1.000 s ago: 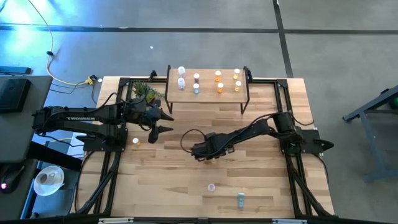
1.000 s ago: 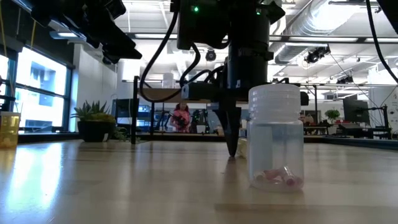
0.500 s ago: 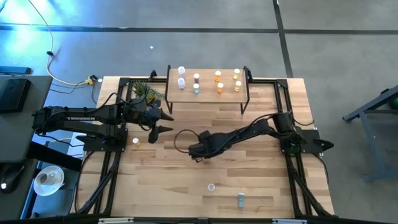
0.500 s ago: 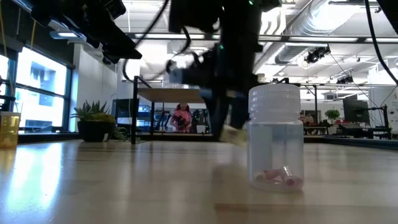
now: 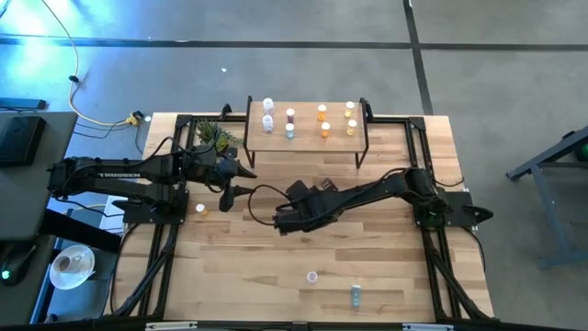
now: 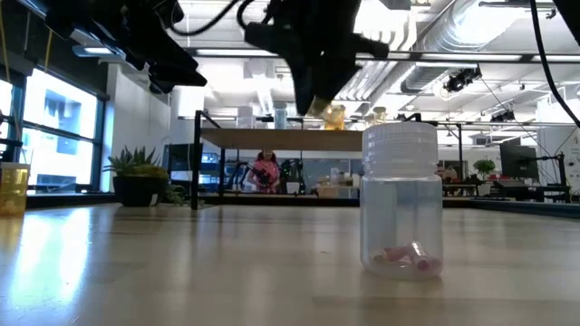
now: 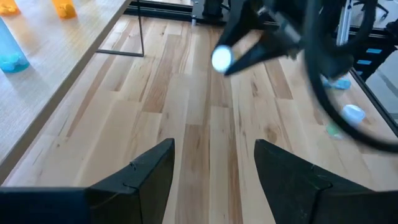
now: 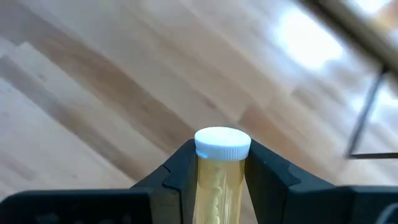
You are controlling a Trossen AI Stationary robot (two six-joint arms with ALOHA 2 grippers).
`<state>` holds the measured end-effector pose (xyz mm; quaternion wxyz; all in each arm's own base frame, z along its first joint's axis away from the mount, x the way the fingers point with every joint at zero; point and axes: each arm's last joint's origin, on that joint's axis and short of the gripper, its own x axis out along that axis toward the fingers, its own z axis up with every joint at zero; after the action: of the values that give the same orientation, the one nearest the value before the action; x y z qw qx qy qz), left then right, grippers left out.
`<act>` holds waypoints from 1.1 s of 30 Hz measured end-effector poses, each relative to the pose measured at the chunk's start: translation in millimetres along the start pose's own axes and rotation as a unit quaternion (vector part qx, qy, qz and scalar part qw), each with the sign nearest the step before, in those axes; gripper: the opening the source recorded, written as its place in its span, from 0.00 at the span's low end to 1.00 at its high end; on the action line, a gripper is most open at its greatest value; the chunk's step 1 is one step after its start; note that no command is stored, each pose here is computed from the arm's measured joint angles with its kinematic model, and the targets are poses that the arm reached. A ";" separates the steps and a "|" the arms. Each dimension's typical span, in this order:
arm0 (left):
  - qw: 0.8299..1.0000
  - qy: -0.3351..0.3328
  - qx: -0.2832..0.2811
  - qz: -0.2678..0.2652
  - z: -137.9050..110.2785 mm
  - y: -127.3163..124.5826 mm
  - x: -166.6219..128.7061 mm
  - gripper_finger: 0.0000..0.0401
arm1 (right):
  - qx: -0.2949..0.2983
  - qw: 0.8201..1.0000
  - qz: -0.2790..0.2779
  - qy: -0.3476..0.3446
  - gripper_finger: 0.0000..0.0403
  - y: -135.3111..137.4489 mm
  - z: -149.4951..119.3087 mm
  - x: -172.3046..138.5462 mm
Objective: Pick and place medicine bottles onto shelf by color
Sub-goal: Put the yellow pill bottle on the shelf aligned with the yellow pill bottles
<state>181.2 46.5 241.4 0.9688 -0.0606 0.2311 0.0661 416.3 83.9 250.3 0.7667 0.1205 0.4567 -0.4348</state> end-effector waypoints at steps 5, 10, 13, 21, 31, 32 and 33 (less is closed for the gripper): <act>1.000 0.000 -0.005 0.000 0.0 0.0 0.0 0.53 | -0.023 0.998 -0.045 -0.024 0.26 -10.8 5.2 -13.8; 1.000 0.000 -0.009 0.000 0.0 0.0 0.0 0.53 | -0.043 0.994 -0.085 -0.046 0.26 -21.3 10.7 -22.7; 1.000 0.000 -0.009 0.000 0.0 0.0 0.0 0.53 | -0.052 0.992 -0.091 -0.063 0.26 -25.1 14.2 -28.7; 0.999 -0.042 -0.020 -0.002 8.1 -0.4 -0.2 0.53 | -0.049 0.989 -0.090 -0.111 0.26 -43.2 24.8 -50.7; 0.987 -0.157 -0.015 -0.011 30.5 -1.4 -1.4 0.53 | -0.046 0.984 -0.033 -0.171 0.26 -81.6 45.2 -99.5; 0.986 -0.165 -0.014 -0.012 32.0 -1.5 -1.7 0.53 | -0.047 0.983 -0.022 -0.178 0.26 -85.1 47.7 -105.0; 0.985 -0.172 -0.014 -0.013 33.3 -1.7 -1.7 0.53 | -0.050 0.982 -0.009 -0.184 0.26 -88.0 50.1 -109.9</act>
<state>194.7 49.6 271.9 0.9939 -0.0644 0.0598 0.0662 355.2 63.8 385.2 0.8386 -0.0045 0.3304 -0.4332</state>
